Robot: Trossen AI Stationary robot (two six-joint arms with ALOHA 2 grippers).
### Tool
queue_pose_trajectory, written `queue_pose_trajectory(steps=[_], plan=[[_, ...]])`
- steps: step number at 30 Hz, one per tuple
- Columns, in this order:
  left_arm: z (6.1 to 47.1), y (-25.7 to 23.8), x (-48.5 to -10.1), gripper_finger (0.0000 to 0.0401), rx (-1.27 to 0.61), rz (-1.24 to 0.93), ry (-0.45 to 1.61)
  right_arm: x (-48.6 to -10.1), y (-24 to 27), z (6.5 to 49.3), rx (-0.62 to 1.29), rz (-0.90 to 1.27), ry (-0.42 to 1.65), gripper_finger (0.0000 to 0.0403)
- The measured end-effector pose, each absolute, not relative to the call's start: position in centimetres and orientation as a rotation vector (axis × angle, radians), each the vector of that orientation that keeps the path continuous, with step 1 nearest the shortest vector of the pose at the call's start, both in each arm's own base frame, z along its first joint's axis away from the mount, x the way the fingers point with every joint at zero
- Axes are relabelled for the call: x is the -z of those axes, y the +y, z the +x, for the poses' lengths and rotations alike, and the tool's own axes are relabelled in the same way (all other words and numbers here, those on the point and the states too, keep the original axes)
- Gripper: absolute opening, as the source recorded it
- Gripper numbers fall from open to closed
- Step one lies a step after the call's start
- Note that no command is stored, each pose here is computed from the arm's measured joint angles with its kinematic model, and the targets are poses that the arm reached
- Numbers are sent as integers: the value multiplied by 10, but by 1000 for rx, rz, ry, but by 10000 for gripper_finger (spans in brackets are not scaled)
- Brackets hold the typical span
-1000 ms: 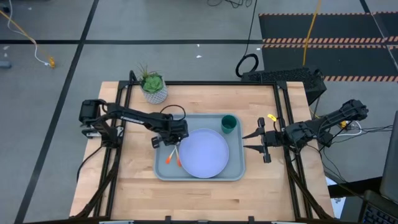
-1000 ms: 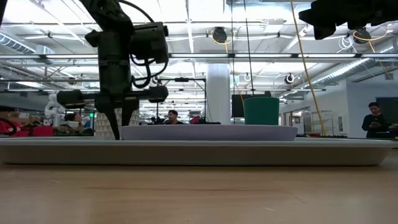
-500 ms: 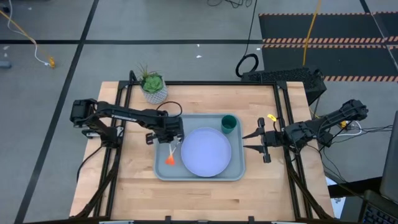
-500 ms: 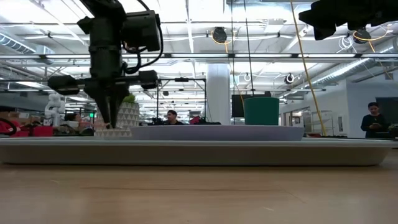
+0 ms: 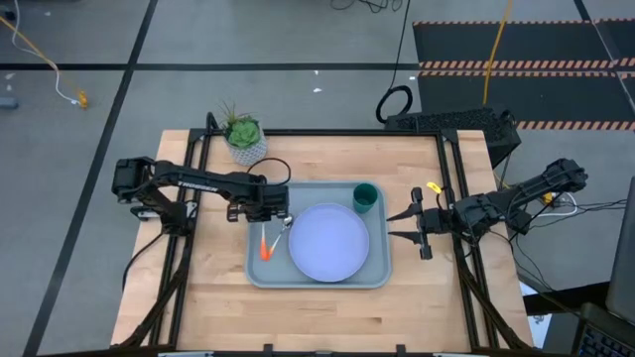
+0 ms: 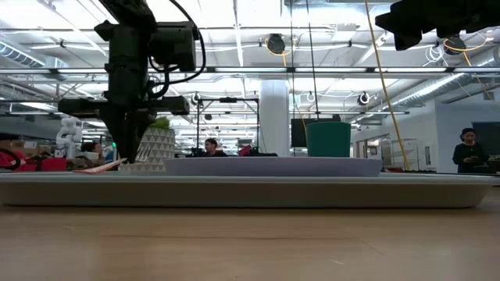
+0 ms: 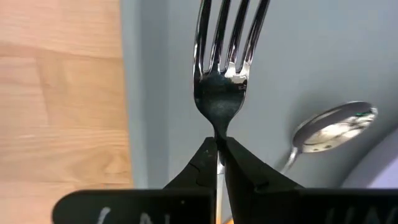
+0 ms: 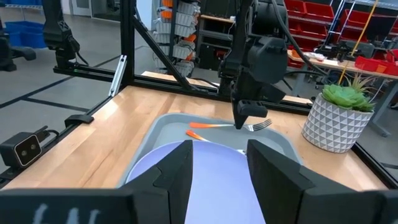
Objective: Pick and place plate/cup/fork/spoon on tray
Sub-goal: Put the orange fork to the left of the orange spoon on the blue tray
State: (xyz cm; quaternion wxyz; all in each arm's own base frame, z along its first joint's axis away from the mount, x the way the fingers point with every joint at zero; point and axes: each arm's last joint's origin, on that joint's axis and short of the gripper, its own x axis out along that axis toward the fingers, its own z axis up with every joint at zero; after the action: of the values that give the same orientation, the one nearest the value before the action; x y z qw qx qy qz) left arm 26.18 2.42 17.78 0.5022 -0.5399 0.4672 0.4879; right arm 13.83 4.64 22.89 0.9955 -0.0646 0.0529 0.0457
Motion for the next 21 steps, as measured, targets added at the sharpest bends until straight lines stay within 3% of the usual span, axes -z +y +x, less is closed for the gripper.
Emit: queue_pose_trajectory(steps=[21], plan=[[269, 20, -146, 14, -1125, -1271, 1177, -227, 46, 138, -95, -133, 121, 144]])
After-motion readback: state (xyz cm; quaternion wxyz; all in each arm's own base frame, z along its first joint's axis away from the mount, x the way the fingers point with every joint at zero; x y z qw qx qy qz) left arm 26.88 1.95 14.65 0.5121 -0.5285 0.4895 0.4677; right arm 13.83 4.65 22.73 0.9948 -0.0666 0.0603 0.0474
